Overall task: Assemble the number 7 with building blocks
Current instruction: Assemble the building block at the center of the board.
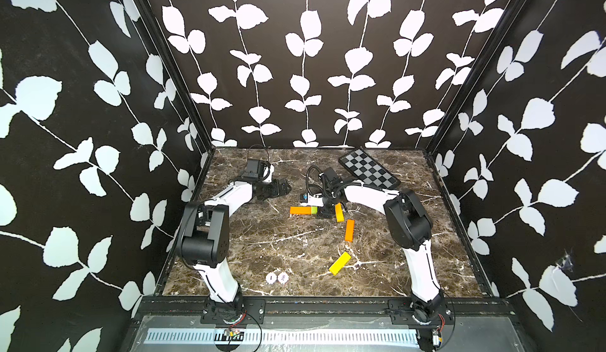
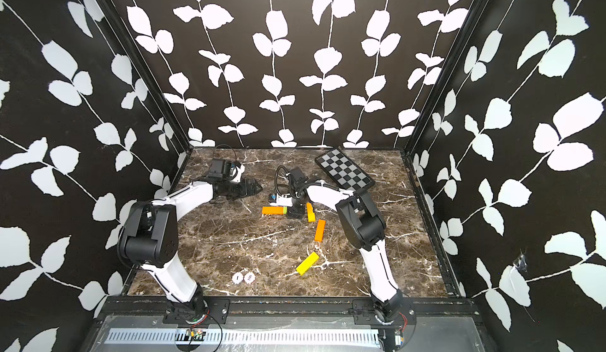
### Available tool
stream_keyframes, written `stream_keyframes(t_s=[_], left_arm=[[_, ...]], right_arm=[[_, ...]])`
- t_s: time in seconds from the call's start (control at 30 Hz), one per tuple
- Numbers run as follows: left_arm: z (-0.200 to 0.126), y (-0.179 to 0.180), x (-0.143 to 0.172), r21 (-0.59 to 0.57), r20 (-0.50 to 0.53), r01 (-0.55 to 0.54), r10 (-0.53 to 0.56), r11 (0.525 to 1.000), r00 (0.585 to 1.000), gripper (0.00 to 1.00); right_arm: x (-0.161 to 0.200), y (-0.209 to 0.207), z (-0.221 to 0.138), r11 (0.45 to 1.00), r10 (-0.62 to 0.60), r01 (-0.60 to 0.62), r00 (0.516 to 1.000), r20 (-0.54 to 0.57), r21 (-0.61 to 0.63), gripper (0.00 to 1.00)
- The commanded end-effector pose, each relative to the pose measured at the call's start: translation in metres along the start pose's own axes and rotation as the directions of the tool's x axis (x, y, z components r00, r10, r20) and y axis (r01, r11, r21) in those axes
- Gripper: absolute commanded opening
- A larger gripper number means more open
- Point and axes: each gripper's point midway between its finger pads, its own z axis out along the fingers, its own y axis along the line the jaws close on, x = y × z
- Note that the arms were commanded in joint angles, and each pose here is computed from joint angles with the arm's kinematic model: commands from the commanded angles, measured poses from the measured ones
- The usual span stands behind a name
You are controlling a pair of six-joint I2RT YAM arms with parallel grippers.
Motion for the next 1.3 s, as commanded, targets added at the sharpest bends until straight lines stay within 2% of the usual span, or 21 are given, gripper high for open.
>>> stream_keyframes(t_s=[0.0, 0.17, 0.3, 0.4, 0.57, 0.7, 0.87, 0.97, 1.03, 1.1, 1.17, 1.2, 1.23, 1.27], left_arm=[[-0.014, -0.011, -0.015, 0.010, 0.050, -0.041, 0.041, 0.999, 0.998, 0.99], [-0.017, -0.013, -0.017, 0.007, 0.065, -0.056, 0.055, 0.998, 0.996, 0.99], [-0.020, -0.020, -0.020, -0.034, 0.077, -0.131, 0.133, 0.991, 0.988, 0.99], [-0.022, -0.030, -0.023, -0.062, 0.093, -0.194, 0.199, 0.979, 0.976, 0.99], [-0.034, -0.042, -0.032, -0.092, 0.167, -0.249, 0.262, 0.964, 0.951, 0.99], [-0.045, -0.051, -0.036, -0.117, 0.222, -0.299, 0.319, 0.947, 0.922, 0.99], [-0.048, -0.062, -0.035, -0.157, 0.215, -0.362, 0.389, 0.919, 0.896, 0.99], [-0.047, -0.065, -0.032, -0.193, 0.198, -0.385, 0.420, 0.903, 0.886, 0.99], [-0.047, -0.066, -0.030, -0.208, 0.184, -0.401, 0.438, 0.892, 0.880, 0.99], [-0.045, -0.067, -0.025, -0.217, 0.160, -0.421, 0.458, 0.881, 0.875, 0.99], [-0.042, -0.065, -0.020, -0.225, 0.131, -0.434, 0.469, 0.872, 0.874, 0.99], [-0.040, -0.063, -0.017, -0.228, 0.116, -0.436, 0.468, 0.871, 0.876, 0.99], [-0.038, -0.061, -0.014, -0.229, 0.101, -0.432, 0.463, 0.872, 0.881, 0.98], [-0.036, -0.058, -0.013, -0.236, 0.089, -0.428, 0.458, 0.872, 0.884, 0.98]], right_arm=[[-0.021, -0.005, -0.034, 0.999, 0.005, -0.007, 0.998, 0.055, 0.045, 0.86], [-0.024, 0.001, -0.071, 0.990, 0.053, -0.066, 0.993, 0.102, 0.128, 0.89], [-0.013, -0.004, -0.097, 0.949, 0.150, -0.180, 0.980, 0.132, 0.257, 0.90], [0.003, -0.020, -0.115, 0.871, 0.279, -0.309, 0.951, 0.132, 0.382, 0.89], [0.031, -0.042, -0.139, 0.725, 0.450, -0.461, 0.879, 0.156, 0.511, 0.88], [0.057, -0.055, -0.153, 0.576, 0.602, -0.602, 0.770, 0.211, 0.554, 0.88], [0.091, -0.060, -0.166, 0.376, 0.787, -0.764, 0.562, 0.254, 0.525, 0.85], [0.097, -0.050, -0.165, 0.322, 0.841, -0.822, 0.476, 0.256, 0.470, 0.84], [0.097, -0.039, -0.160, 0.268, 0.884, -0.873, 0.391, 0.257, 0.406, 0.83], [0.097, -0.024, -0.147, 0.244, 0.919, -0.907, 0.329, 0.218, 0.343, 0.83], [0.095, -0.010, -0.131, 0.214, 0.949, -0.939, 0.266, 0.171, 0.270, 0.77], [0.090, -0.002, -0.121, 0.213, 0.959, -0.952, 0.247, 0.137, 0.220, 0.79], [0.088, 0.004, -0.115, 0.206, 0.968, -0.959, 0.229, 0.107, 0.193, 0.92], [0.085, 0.009, -0.109, 0.198, 0.974, -0.965, 0.214, 0.077, 0.172, 0.99]])
